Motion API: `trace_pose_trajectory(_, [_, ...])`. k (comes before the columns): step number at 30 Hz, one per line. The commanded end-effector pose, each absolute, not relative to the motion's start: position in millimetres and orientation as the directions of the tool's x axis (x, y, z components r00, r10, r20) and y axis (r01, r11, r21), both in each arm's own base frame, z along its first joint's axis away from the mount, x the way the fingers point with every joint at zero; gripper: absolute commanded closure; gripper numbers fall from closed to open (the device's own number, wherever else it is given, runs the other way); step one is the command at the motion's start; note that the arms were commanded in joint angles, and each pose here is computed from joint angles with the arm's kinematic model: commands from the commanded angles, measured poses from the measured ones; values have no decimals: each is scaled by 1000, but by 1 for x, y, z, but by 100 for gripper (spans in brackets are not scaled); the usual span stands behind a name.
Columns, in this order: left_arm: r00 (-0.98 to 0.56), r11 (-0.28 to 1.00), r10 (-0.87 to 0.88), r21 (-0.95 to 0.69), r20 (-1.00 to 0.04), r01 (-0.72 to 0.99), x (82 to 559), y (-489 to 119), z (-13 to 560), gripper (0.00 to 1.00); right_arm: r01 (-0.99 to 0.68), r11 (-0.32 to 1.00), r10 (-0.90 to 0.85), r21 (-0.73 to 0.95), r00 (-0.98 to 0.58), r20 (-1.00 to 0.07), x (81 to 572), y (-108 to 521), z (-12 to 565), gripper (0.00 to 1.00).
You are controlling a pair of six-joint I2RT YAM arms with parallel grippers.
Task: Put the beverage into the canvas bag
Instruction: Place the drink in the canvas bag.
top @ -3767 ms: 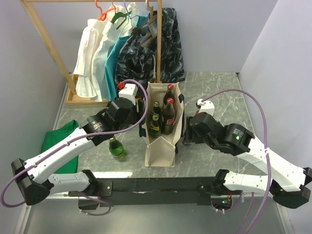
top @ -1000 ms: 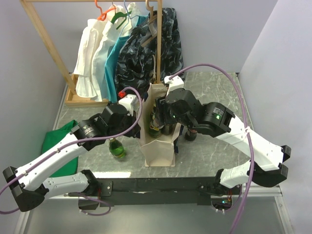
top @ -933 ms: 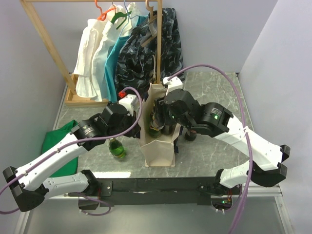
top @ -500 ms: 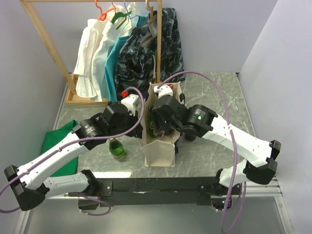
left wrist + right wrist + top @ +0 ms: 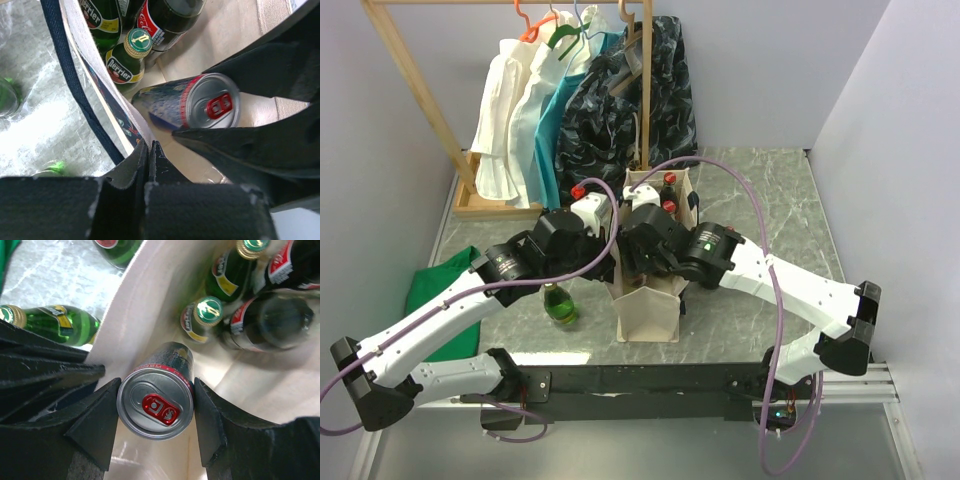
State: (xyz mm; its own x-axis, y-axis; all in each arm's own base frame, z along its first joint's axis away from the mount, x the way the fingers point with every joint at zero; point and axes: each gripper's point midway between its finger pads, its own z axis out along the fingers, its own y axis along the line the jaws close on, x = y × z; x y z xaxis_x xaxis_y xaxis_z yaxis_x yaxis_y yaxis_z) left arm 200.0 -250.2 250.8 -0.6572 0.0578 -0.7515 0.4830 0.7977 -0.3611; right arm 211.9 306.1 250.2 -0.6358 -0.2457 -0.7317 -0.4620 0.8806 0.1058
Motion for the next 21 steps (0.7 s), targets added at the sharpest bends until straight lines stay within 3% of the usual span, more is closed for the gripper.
trace_pose_trajectory(1, [-597, 768, 31, -364, -801, 528, 206, -259, 276, 99, -482, 858, -164, 179, -586, -793, 220, 328, 270, 100])
trace_pose_trajectory(21, [-607, 774, 25, -368, -794, 515, 205, -257, 271, 99, -495, 851, -192, 174, -603, -775, 219, 335, 245, 100])
